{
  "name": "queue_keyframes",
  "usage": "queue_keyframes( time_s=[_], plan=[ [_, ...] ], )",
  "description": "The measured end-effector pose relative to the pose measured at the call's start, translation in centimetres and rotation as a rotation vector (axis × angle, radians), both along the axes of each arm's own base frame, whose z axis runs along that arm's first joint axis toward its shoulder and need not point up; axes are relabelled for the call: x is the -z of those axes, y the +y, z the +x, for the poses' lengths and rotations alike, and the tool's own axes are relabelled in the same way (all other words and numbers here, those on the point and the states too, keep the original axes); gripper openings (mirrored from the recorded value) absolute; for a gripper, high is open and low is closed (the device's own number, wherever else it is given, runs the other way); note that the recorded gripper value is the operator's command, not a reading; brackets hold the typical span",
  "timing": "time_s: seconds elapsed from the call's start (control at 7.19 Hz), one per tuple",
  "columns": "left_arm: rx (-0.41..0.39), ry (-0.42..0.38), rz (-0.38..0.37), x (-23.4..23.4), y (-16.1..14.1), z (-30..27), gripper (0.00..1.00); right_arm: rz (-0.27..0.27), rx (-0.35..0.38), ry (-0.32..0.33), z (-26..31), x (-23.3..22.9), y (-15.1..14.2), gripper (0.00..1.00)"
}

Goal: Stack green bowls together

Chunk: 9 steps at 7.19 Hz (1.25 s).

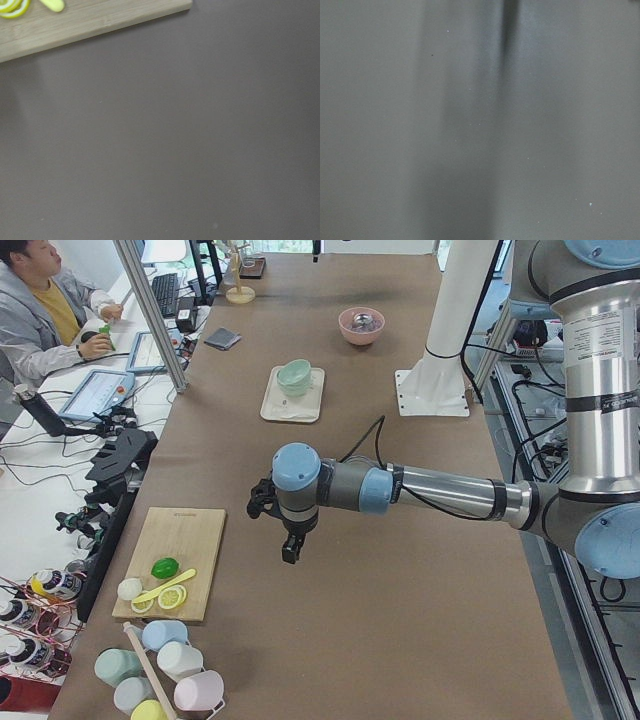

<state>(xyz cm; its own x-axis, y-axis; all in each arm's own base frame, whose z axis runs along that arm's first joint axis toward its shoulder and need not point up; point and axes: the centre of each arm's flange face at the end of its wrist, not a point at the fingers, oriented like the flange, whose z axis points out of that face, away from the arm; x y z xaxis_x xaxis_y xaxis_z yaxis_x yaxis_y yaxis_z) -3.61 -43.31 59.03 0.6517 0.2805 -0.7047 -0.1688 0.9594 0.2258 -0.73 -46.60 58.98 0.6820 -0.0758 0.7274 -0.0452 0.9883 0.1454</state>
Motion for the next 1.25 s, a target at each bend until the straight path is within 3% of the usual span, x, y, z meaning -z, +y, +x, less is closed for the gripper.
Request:
queue_keyframes(
  time_s=[1.25],
  plan=[
    [-0.003,-0.013,-0.062,-4.4,3.2,-0.6,0.98,-0.009,-0.003,0.039,1.6,0.6,-0.8,1.0]
  ],
)
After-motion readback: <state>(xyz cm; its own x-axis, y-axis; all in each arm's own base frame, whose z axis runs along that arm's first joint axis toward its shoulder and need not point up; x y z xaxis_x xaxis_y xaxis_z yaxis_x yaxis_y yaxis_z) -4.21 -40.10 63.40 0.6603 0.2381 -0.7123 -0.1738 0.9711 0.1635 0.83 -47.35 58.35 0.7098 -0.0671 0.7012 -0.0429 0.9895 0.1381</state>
